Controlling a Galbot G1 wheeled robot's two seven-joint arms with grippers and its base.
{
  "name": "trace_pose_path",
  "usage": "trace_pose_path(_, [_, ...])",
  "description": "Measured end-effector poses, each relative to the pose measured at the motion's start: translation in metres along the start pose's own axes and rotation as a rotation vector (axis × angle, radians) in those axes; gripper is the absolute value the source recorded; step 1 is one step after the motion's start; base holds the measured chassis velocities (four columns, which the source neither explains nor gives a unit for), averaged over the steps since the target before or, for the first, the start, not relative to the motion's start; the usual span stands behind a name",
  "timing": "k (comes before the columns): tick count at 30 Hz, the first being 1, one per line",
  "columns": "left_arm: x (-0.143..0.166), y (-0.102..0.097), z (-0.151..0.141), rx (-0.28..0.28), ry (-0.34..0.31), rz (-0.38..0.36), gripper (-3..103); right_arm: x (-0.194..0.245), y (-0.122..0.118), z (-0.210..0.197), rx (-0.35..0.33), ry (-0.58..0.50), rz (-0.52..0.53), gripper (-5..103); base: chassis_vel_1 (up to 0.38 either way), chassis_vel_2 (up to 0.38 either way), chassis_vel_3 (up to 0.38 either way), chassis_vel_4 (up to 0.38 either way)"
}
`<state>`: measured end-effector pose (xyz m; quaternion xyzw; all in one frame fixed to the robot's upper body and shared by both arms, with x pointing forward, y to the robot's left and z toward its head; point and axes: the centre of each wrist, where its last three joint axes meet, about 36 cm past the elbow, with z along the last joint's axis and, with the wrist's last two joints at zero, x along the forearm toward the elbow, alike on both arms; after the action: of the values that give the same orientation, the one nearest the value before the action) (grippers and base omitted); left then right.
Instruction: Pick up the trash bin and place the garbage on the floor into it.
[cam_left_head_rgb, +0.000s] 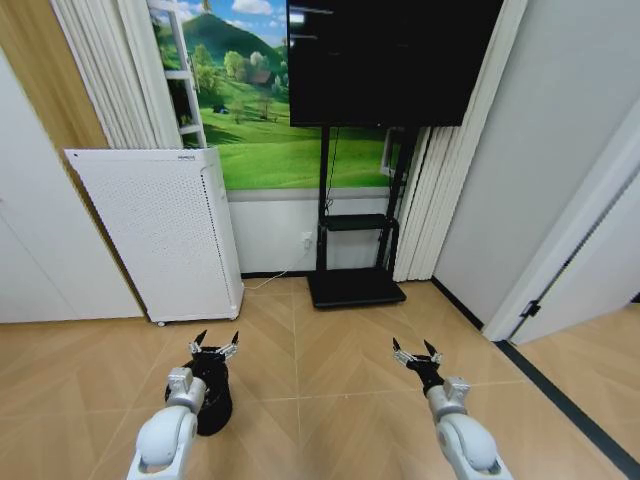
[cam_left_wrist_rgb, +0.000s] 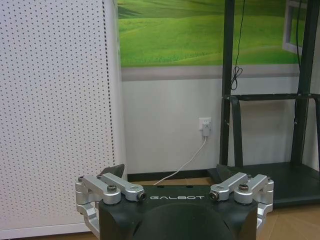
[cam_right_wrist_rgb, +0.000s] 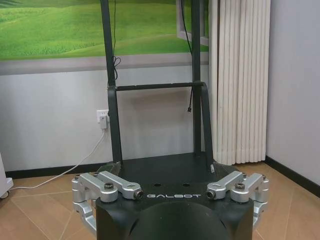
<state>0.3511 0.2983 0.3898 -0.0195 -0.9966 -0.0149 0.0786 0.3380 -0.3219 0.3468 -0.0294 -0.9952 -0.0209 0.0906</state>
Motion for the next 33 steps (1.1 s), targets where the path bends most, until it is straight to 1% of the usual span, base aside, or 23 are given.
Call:
trace_pose_path(6, [0.0011, 0.0012, 0.0012, -0.003, 0.002, -0.021, 100, 0.0012, 0.0000, -0.0001, 0.004, -0.004, 0.002, 100, 0.000, 0.000, 0.000, 0.000])
trace_pose_path(9, [-0.0003, 0.0018, 0.0011, -0.008, -0.010, -0.033, 100, 0.0012, -0.0001, -0.0008, 0.005, -0.006, 0.002, 100, 0.000, 0.000, 0.000, 0.000])
trace_pose_path(15, [-0.0010, 0.0025, 0.0003, -0.009, -0.017, -0.035, 100, 0.0014, -0.0006, -0.0018, 0.006, -0.009, 0.003, 100, 0.000, 0.000, 0.000, 0.000])
trace_pose_path(33, [0.0016, 0.0004, 0.0007, -0.007, -0.010, -0.036, 100, 0.0032, -0.0018, -0.0004, 0.008, -0.004, 0.003, 100, 0.000, 0.000, 0.000, 0.000])
